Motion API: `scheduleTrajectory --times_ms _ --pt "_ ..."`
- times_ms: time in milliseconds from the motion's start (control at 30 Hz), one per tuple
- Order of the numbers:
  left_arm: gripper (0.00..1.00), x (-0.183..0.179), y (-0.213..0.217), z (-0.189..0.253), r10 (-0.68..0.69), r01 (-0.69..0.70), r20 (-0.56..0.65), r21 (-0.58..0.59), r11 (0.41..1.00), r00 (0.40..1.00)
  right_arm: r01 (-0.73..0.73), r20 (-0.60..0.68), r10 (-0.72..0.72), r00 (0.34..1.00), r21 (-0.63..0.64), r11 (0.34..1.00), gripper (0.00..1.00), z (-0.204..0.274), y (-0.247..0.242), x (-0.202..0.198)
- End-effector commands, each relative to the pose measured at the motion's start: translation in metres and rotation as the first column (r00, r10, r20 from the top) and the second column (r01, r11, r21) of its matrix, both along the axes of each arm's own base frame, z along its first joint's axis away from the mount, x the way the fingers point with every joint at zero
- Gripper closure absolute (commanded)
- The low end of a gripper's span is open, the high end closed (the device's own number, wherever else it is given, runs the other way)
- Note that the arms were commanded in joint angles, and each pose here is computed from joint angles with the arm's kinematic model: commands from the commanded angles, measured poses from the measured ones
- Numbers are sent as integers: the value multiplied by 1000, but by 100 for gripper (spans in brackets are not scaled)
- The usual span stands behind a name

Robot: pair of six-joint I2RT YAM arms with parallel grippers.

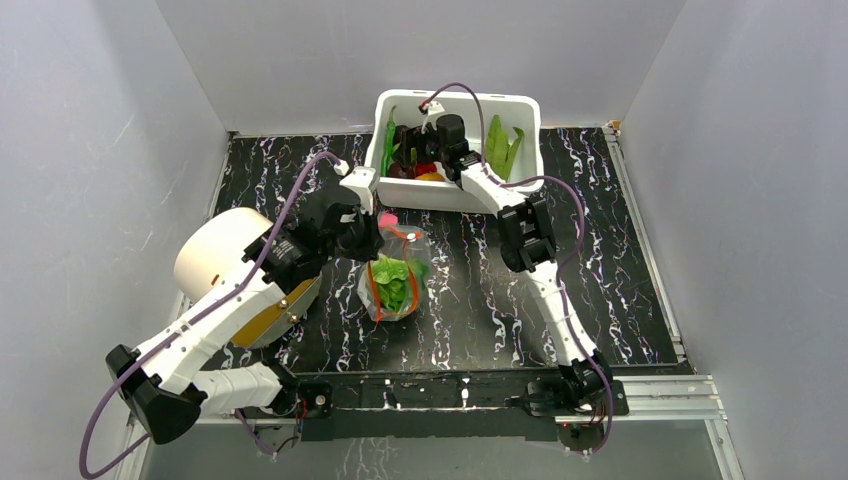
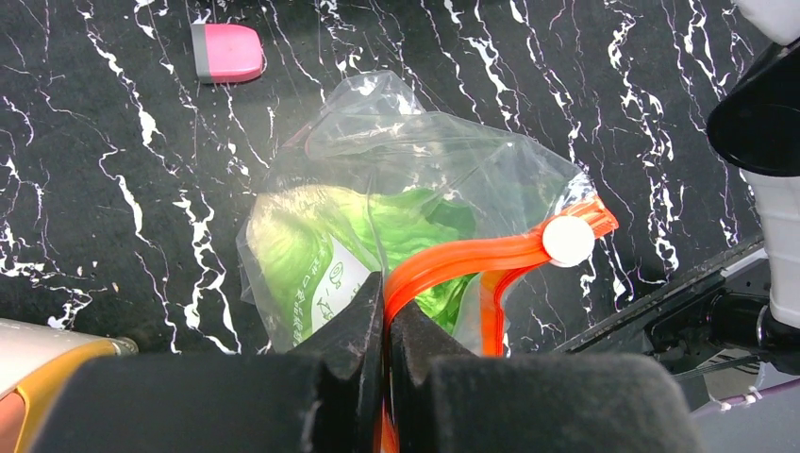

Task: Place the food in the zip-top bag and seal the zipper
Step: Pick up the fake fruit from the bin.

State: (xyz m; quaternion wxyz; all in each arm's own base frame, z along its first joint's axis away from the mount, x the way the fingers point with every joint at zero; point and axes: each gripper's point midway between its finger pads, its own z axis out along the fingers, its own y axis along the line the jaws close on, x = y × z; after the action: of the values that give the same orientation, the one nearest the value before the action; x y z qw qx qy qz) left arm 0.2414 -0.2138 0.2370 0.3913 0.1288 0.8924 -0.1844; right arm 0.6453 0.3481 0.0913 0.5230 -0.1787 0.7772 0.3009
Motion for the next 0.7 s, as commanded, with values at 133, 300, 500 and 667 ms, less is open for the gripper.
scheduleTrajectory --times_ms 133,300,500,667 --pt "100 -4 11 36 12 -7 100 -47 999 995 28 58 -25 998 -46 999 39 -2 -4 13" --pt "100 -6 16 40 15 -10 120 -42 999 993 57 38 -55 998 -47 997 63 -12 -4 12" --pt "100 -6 23 33 25 -24 119 -8 1000 993 152 90 -152 984 2 988 77 24 -20 22" --pt "100 -5 22 34 31 -29 119 -19 999 992 243 119 -252 960 83 966 84 70 -50 30"
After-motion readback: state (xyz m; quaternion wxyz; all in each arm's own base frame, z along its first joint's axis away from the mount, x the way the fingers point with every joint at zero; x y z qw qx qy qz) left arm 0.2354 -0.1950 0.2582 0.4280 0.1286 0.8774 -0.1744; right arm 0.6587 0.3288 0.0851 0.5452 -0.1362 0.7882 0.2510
